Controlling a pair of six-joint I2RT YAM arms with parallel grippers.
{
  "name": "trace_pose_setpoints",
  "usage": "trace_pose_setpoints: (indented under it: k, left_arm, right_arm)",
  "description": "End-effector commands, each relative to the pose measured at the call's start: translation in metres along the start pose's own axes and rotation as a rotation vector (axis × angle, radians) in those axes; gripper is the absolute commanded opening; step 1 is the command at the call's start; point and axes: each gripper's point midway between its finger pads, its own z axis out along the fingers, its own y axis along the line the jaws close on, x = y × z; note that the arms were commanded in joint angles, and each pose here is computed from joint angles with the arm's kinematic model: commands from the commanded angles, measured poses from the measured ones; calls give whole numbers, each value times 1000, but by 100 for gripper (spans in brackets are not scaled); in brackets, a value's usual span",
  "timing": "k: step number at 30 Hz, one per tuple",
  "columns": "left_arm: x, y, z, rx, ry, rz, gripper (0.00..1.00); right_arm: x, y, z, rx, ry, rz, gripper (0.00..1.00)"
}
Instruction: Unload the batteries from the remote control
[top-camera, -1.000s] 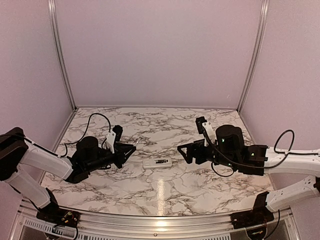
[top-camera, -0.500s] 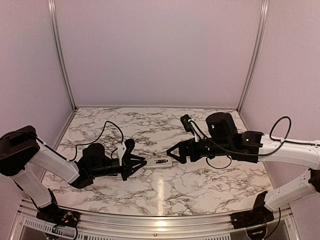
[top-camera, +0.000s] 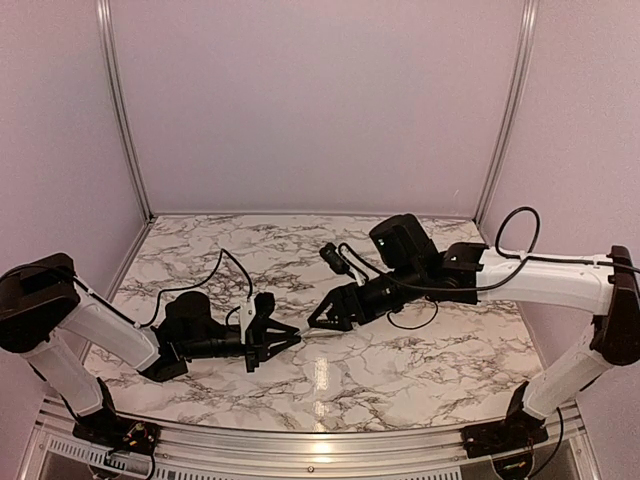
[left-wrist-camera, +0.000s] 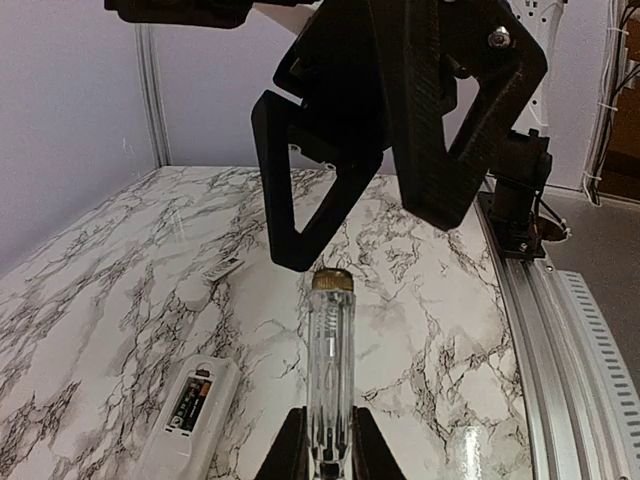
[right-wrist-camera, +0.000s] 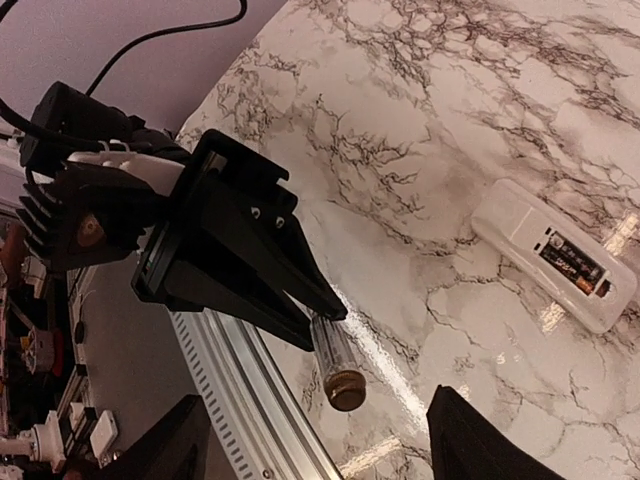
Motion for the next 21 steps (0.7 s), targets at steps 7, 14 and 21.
trace_pose_setpoints:
  k: [7, 14, 21]
  left_arm:
    - [0, -10, -2, 28, -16, 46, 0]
    - [-1, -12, -1, 40, -14, 42, 0]
    - [0, -15, -1, 53, -10, 42, 0]
  right_arm:
    - [14, 9, 26, -111, 161, 46, 58]
    - [16, 7, 32, -117, 174, 43, 47]
    - [17, 4, 38, -116, 185, 41, 39]
